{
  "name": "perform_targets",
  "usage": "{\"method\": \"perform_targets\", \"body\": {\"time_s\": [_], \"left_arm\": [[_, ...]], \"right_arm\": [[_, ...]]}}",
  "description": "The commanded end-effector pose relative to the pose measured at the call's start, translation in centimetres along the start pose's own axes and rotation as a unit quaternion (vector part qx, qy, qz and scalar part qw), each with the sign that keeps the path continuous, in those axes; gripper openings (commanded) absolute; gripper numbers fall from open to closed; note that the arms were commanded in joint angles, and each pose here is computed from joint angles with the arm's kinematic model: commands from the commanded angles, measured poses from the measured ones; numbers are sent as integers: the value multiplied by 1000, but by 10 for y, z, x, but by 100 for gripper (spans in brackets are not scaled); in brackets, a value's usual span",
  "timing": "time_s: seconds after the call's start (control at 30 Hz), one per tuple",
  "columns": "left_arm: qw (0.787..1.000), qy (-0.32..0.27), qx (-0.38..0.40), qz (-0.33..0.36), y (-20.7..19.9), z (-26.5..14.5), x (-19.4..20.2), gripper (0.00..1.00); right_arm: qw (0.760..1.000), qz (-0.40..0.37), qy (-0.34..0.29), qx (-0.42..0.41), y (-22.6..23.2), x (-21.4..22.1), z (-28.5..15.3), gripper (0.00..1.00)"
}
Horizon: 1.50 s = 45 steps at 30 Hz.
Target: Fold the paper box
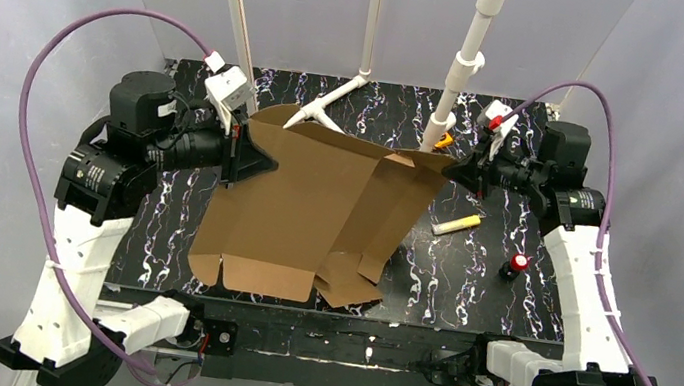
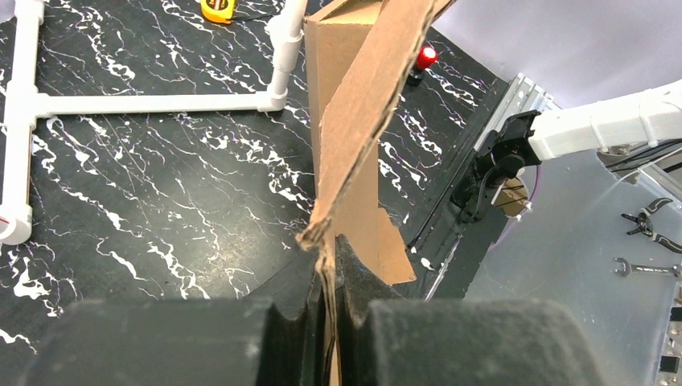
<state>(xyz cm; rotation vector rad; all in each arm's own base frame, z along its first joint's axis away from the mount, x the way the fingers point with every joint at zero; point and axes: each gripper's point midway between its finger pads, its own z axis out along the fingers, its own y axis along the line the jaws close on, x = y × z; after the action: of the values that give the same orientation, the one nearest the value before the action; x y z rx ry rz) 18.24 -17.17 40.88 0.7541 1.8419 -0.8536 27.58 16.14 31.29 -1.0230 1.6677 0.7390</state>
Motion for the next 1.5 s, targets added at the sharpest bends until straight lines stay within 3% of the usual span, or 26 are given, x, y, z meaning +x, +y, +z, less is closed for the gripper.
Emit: {"method": "perform_targets", "body": {"time_s": [0.0,0.23,0.57,0.77,1.07,1.47], "left_arm": [[999,-22,-8,37,7,3,-11,0],[998,-3,-34,50,24,9,-9,0],[994,-17,-78,74,40,7,-40,0],[993,-10,-90,72,49,19,-51,0],[982,54,-99,152,47,56,-53,0],[966,-8,-115,232,35,24,-90,0]], "right_arm": [[998,50,-29,-3,-2,-5,8,1],[996,78,-52,3,-6,-8,21,1],[991,95,-92,12,-10,-30,28,1],[986,137,-89,37,-14,6,37,1],[979,161,-107,62,-27,28,49,1],[960,217,-177,24,-33,-24,52,1]]}}
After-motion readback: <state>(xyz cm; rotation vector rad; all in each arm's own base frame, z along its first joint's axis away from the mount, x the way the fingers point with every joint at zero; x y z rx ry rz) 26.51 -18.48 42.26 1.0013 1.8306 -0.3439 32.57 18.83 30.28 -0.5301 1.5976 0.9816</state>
